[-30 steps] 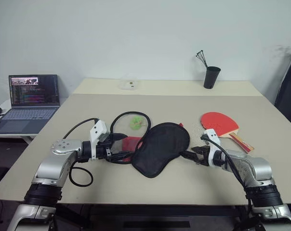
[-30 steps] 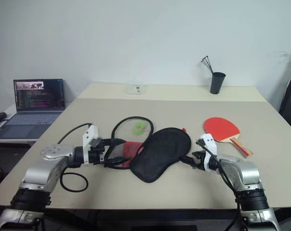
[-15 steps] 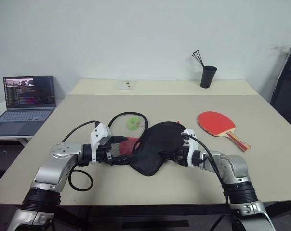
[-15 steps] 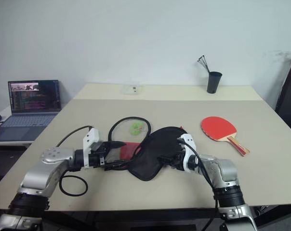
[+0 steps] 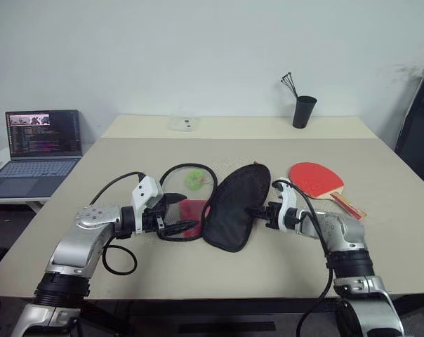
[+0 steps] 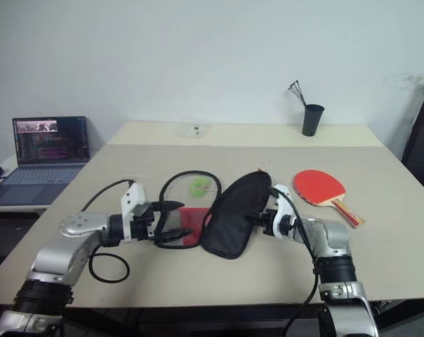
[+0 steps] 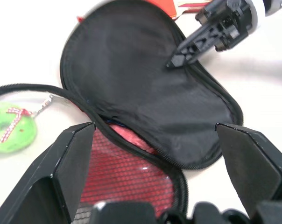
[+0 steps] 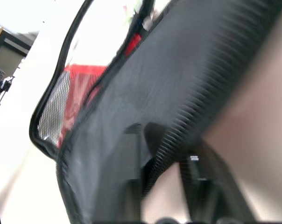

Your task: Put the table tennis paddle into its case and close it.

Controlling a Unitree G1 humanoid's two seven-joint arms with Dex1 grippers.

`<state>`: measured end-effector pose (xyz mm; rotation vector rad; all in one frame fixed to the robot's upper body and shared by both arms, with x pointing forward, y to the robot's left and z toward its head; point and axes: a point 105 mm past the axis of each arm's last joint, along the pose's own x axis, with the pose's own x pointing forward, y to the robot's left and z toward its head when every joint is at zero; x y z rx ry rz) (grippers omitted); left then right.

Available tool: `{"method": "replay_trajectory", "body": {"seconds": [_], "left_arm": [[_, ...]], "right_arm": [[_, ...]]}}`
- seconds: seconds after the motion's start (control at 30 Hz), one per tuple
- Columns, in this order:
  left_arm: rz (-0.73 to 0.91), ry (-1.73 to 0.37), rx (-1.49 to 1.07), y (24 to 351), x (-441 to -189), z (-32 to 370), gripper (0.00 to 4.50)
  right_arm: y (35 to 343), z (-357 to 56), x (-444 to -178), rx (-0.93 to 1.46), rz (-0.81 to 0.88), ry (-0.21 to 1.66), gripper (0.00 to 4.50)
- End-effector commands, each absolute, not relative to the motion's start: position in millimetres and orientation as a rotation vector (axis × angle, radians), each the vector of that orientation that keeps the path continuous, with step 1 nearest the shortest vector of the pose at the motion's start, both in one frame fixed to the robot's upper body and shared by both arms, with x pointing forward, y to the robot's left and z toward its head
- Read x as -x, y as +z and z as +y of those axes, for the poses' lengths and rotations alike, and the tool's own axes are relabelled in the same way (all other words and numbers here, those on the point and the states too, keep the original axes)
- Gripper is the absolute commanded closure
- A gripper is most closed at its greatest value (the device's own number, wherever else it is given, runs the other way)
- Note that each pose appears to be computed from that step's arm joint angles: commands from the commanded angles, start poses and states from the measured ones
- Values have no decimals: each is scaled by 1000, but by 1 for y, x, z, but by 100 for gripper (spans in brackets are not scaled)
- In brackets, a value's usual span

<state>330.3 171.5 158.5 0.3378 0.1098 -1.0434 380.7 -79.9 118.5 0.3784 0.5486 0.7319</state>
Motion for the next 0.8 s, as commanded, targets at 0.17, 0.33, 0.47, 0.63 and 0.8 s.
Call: {"method": "replay_trajectory", "body": {"seconds": [0.17, 0.33, 0.47, 0.63, 0.8], "left_arm": [[38, -1058, -377, 178, -336, 164, 0], [21, -1083, -399, 181, -339, 156, 0], [2, -1108, -415, 184, -342, 147, 0], [-10, -1131, -425, 185, -346, 140, 0], [-16, -1149, -430, 185, -349, 135, 0]], "right_arm": [[129, -95, -401, -304, 550, 746, 447], [130, -110, -413, -240, 573, 730, 447], [130, -127, -420, -188, 598, 706, 447], [133, -139, -421, -157, 615, 703, 447], [136, -152, -422, -120, 620, 688, 447]]}}
